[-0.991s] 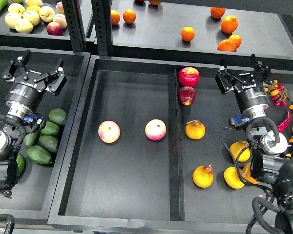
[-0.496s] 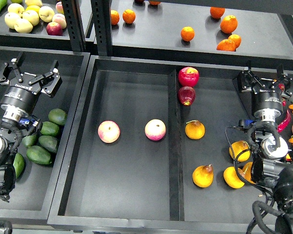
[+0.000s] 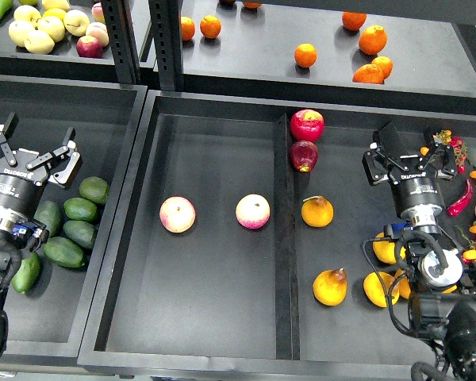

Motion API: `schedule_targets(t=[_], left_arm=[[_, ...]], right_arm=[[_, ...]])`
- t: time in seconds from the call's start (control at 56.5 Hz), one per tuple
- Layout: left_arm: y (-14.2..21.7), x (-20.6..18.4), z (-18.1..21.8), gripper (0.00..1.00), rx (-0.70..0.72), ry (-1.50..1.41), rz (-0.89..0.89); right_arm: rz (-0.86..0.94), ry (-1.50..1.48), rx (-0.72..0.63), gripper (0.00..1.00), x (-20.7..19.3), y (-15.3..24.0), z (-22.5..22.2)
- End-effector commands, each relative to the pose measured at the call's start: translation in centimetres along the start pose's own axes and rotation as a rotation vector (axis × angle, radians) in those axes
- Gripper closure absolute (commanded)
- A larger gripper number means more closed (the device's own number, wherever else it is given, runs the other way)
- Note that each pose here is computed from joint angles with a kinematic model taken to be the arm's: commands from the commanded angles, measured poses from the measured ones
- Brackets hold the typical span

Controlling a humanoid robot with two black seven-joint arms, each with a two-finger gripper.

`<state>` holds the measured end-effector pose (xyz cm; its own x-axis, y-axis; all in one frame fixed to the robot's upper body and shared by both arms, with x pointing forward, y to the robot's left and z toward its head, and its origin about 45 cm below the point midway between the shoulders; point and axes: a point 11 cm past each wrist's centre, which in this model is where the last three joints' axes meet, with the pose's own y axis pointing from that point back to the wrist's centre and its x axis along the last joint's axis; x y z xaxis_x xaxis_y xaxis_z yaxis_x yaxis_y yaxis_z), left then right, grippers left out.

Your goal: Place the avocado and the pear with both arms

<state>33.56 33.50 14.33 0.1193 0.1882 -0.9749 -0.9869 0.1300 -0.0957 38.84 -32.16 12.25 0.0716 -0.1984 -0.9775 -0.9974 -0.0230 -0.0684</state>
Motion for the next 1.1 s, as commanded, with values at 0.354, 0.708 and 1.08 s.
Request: schedule_targets(t=[0.354, 0.708, 1.08], left_arm=[[4.2, 1.5, -1.5, 0.01, 0.042, -0.004, 0.058], [5.2, 2.0, -1.6, 0.01, 0.042, -0.003, 0.078], [5.2, 2.0, -1.6, 0.01, 0.042, -0.003, 0.078]], right_arm=[[0.032, 0.01, -0.018, 0.01, 2.0, 5.2, 0.3], [0.04, 0.011, -0.02, 0.01, 2.3, 6.0, 0.4], [0.036, 0.011, -0.03, 0.01, 2.2, 5.9, 0.7]])
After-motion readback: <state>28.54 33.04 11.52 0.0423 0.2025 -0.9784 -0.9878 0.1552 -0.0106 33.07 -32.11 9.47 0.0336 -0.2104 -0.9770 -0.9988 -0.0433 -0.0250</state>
